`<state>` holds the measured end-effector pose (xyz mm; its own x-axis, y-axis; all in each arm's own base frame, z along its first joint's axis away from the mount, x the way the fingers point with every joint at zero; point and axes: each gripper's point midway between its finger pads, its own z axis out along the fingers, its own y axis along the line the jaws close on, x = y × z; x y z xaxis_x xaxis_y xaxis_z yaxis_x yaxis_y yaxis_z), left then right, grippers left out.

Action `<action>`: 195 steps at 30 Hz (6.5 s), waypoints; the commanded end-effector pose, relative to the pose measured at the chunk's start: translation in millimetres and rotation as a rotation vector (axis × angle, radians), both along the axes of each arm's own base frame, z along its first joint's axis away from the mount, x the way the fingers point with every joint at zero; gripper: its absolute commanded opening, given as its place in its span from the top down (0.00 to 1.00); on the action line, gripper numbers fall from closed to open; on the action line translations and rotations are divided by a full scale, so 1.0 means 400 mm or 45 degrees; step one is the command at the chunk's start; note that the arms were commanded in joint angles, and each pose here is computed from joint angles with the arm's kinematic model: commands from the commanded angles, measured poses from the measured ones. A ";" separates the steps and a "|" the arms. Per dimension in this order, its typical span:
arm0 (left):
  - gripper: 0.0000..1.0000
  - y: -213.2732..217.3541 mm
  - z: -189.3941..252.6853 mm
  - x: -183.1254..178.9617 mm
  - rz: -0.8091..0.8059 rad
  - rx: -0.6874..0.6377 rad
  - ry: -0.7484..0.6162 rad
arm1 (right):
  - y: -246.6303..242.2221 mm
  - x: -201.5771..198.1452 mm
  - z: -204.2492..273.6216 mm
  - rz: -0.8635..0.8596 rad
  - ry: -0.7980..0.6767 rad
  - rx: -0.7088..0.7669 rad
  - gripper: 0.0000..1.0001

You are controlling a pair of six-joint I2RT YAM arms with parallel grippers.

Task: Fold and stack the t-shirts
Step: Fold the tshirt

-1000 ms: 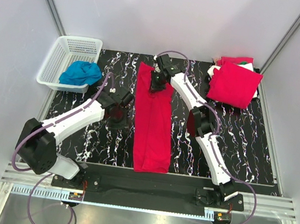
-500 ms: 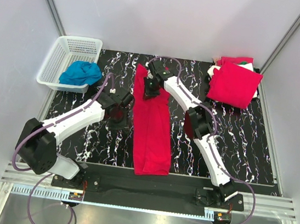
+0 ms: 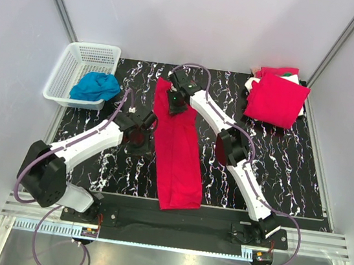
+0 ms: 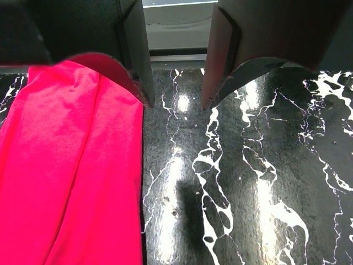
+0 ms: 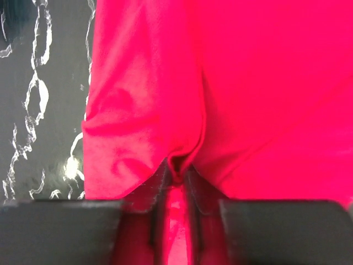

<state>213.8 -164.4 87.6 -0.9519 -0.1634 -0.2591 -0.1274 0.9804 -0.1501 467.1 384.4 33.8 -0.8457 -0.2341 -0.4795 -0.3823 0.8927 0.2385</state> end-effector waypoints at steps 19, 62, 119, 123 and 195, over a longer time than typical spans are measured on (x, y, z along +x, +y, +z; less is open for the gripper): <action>0.54 -0.049 0.044 0.112 -0.017 -0.039 -0.132 | -0.120 -0.096 0.390 -0.123 -0.015 0.207 0.50; 0.53 -0.266 -0.070 0.883 0.035 -0.488 -0.288 | -0.315 -0.629 0.083 -0.158 0.661 0.001 0.50; 0.73 -0.344 0.105 0.854 -0.089 -0.736 -0.368 | -0.276 -0.470 0.213 -0.235 0.226 0.020 0.74; 0.71 -0.321 0.195 0.724 -0.177 -0.725 -0.338 | -0.308 -0.330 0.289 -0.257 0.108 0.092 0.70; 1.00 -0.189 -0.243 0.061 -0.496 0.066 0.217 | -0.355 0.210 -0.116 -0.275 0.010 -0.165 0.97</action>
<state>230.3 -241.4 15.2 -0.9692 0.2237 -0.1027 0.2382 0.9575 -0.1629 533.6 262.1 20.2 -0.8897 -0.1141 -0.4420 -0.2108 0.9615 0.1761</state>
